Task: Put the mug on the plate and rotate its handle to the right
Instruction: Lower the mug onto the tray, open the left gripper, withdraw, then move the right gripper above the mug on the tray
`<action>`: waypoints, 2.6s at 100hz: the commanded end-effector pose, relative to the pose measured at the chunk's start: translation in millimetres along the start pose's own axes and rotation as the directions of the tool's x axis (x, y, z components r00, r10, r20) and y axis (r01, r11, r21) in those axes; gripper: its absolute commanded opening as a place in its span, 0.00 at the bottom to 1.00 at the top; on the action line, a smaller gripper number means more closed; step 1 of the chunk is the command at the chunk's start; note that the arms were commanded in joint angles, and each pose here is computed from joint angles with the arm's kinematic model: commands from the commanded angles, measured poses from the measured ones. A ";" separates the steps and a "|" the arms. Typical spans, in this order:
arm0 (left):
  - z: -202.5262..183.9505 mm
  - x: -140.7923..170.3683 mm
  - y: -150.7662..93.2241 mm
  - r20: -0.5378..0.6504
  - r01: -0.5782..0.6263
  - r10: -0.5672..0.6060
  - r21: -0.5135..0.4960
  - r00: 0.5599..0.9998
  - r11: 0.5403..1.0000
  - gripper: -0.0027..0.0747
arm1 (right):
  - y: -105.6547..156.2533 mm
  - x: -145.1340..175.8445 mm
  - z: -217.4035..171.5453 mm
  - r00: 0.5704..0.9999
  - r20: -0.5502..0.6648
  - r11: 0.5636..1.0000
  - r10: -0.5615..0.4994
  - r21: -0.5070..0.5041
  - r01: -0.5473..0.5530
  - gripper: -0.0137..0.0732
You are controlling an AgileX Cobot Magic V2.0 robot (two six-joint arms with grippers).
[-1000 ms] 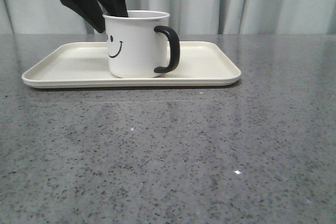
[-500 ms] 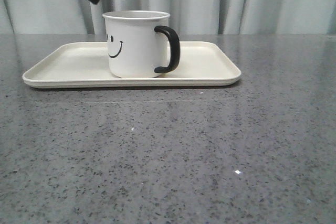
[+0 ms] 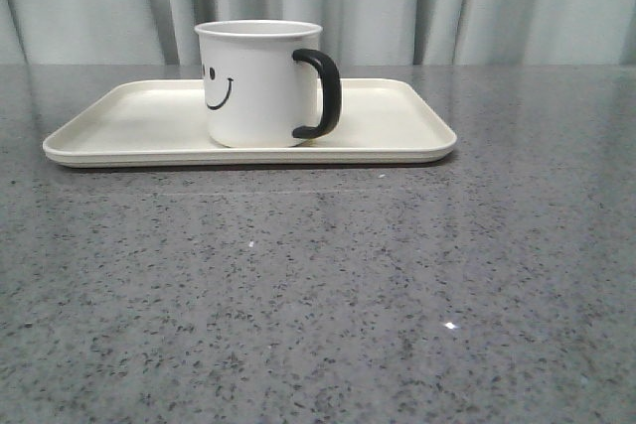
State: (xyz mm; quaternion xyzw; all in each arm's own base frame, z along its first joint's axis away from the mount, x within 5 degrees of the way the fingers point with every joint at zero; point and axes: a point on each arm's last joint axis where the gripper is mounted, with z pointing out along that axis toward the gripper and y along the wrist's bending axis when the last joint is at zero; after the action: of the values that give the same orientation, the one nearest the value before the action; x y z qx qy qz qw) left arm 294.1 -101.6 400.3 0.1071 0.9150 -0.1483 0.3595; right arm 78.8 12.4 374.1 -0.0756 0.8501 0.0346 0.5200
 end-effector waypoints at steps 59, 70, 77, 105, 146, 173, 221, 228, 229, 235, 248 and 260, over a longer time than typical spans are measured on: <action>-91.1 142.7 33.1 0.229 0.113 -0.079 -0.139 0.970 0.984 0.59 | -1.7 -14.9 -3.8 0.996 0.092 1.000 -0.003 0.017 0.001 0.82; -93.5 166.3 32.3 0.232 0.120 -0.086 -0.138 0.969 0.983 0.59 | -1.7 -14.9 -3.8 0.996 0.092 1.000 -0.003 0.017 0.001 0.82; -94.4 179.0 31.8 0.234 0.120 -0.085 -0.138 0.969 0.983 0.59 | -1.7 -14.9 -3.8 0.996 0.092 1.000 -0.003 0.017 0.001 0.82; -95.3 197.6 31.2 0.241 0.118 -0.083 -0.137 0.967 0.983 0.59 | -1.7 -15.2 -3.8 0.996 0.094 1.000 -0.003 0.017 0.001 0.82; -95.4 197.4 31.3 0.243 0.118 -0.083 -0.137 0.967 0.983 0.59 | 0.4 -29.7 5.3 0.980 0.196 0.999 0.039 -0.024 -0.035 0.82; -95.4 197.4 31.3 0.243 0.118 -0.083 -0.137 0.967 0.983 0.59 | 9.1 -46.1 50.7 0.994 0.108 0.993 0.025 -0.115 -0.013 0.82; -95.4 197.4 31.3 0.243 0.118 -0.083 -0.137 0.967 0.983 0.59 | 86.7 -113.5 147.0 0.994 0.013 0.926 -0.105 -0.364 0.102 0.82; -95.4 197.4 31.3 0.243 0.118 -0.083 -0.137 0.967 0.983 0.59 | 96.7 -121.2 161.8 0.993 0.001 0.920 -0.115 -0.378 0.106 0.82; -95.4 197.4 31.3 0.243 0.118 -0.083 -0.137 0.967 0.983 0.59 | 98.1 -121.9 163.2 0.993 0.000 0.919 -0.115 -0.381 0.106 0.82; -95.4 197.4 31.3 0.243 0.118 -0.083 -0.137 0.967 0.983 0.59 | 106.0 -128.1 175.3 0.993 -0.011 0.915 -0.115 -0.390 0.102 0.82; -95.4 197.4 31.3 0.243 0.118 -0.083 -0.137 0.967 0.983 0.59 | 121.5 -136.9 197.6 0.992 -0.039 0.908 -0.116 -0.409 0.090 0.82; -95.4 197.4 31.3 0.243 0.118 -0.083 -0.137 0.967 0.983 0.59 | 133.4 -140.7 213.4 0.990 -0.077 0.902 -0.119 -0.425 0.076 0.82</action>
State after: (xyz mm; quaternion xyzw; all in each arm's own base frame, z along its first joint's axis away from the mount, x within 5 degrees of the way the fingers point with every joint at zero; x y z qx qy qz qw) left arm 98.0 -21.2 311.5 0.0227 0.8990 -0.1004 0.4256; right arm 304.7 181.3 374.3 -0.2390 0.8640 0.1695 0.4094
